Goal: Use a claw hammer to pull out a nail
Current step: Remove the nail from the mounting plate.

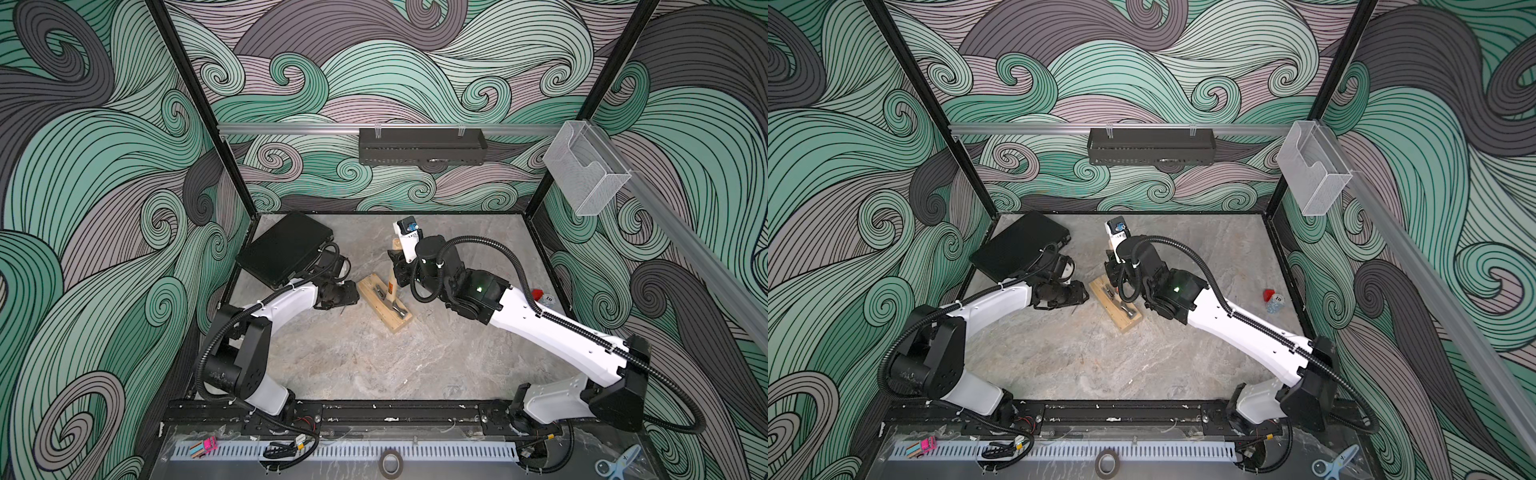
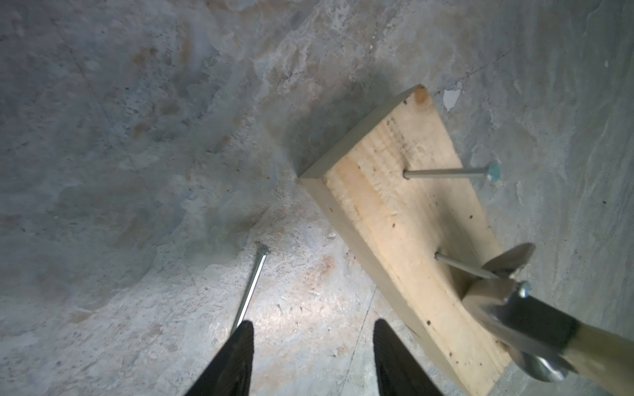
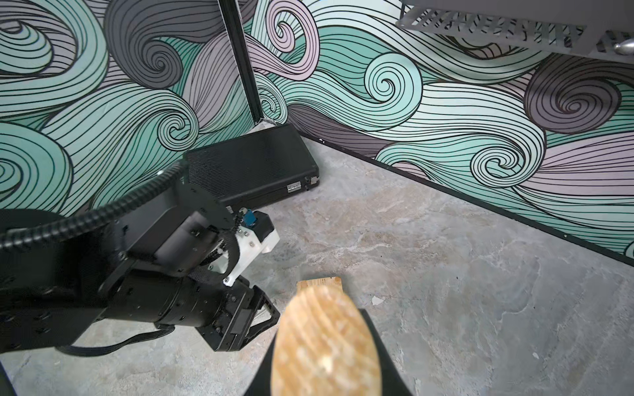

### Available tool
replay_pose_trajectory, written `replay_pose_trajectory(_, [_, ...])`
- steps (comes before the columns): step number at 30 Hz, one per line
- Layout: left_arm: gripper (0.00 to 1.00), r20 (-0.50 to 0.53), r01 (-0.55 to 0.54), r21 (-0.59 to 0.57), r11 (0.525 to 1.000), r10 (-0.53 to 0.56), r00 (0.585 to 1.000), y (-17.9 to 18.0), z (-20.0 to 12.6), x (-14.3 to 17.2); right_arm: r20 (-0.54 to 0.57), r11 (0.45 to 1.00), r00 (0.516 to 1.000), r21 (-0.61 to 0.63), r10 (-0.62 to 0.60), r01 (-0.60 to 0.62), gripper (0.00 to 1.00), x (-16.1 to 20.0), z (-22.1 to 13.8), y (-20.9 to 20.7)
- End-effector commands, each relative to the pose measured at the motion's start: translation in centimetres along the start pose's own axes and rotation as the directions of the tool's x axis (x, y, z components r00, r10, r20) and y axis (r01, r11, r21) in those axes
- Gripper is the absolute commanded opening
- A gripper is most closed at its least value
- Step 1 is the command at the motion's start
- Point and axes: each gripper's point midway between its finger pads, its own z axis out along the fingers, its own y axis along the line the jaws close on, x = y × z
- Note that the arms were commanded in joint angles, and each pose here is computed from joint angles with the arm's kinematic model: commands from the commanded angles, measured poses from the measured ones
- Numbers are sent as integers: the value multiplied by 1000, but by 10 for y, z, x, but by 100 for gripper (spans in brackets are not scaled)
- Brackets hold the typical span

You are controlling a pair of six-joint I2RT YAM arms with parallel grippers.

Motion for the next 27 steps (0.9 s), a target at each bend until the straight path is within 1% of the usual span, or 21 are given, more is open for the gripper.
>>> replay_pose_trajectory(1, [59, -40, 32, 3, 999, -32, 999, 0, 3, 0, 227, 994, 971, -94, 80, -60, 0, -58, -29, 12])
replay_pose_trajectory(7, [60, -80, 52, -23, 998, -54, 995, 8, 16, 1, 235, 993, 969, -112, 71, -46, 0, -48, -37, 16])
replay_pose_trajectory(11, [60, -81, 65, -38, 997, -68, 994, 14, 19, -2, 234, 993, 970, -112, 72, -47, 0, -42, -39, 15])
replay_pose_trajectory(21, [60, -87, 61, -11, 998, -61, 994, 11, 19, -7, 243, 991, 967, -126, 77, -47, 0, -29, -43, 15])
replay_pose_trajectory(27, [59, -150, 52, -39, 998, -58, 987, 18, 28, 4, 238, 991, 969, -129, 74, -44, 0, -24, -40, 17])
